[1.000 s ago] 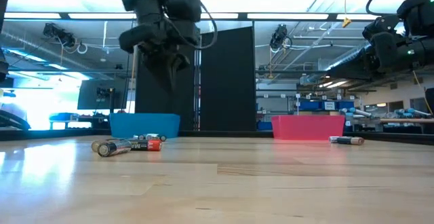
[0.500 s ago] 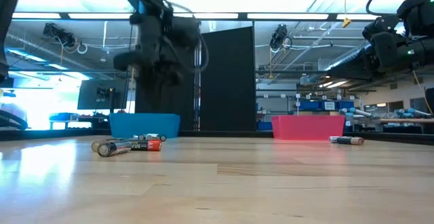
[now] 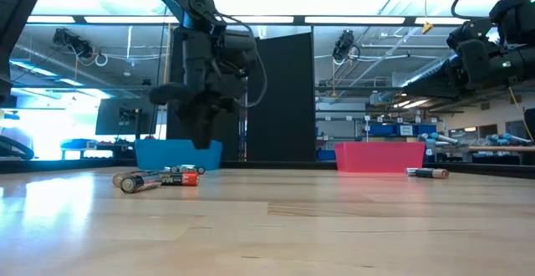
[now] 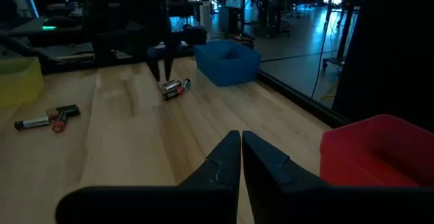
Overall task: Sort batteries
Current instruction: Put the black-red battery into the red bin
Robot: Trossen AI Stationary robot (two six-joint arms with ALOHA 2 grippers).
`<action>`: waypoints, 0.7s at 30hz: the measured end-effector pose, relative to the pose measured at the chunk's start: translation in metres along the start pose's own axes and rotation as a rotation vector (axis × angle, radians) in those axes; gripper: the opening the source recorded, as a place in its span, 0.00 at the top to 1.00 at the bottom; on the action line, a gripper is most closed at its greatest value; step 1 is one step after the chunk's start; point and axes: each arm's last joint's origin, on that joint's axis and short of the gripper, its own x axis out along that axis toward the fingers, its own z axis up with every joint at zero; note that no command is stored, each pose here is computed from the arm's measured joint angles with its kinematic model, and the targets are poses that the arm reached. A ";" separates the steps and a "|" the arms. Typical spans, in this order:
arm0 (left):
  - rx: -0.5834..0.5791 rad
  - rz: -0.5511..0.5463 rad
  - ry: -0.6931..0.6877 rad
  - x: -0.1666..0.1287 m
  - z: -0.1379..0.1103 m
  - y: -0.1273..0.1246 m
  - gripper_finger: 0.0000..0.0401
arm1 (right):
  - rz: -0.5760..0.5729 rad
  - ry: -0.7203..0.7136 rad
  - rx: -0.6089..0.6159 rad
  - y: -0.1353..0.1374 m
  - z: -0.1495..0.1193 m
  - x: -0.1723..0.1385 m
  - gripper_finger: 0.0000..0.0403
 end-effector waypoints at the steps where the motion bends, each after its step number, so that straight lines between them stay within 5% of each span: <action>1: -0.003 0.003 0.002 0.001 -0.001 0.002 0.74 | 0.000 0.000 0.000 0.000 0.000 0.000 0.93; 21: 0.071 0.010 0.087 0.023 -0.008 0.013 0.67 | 0.000 0.000 0.000 0.000 0.000 0.000 0.93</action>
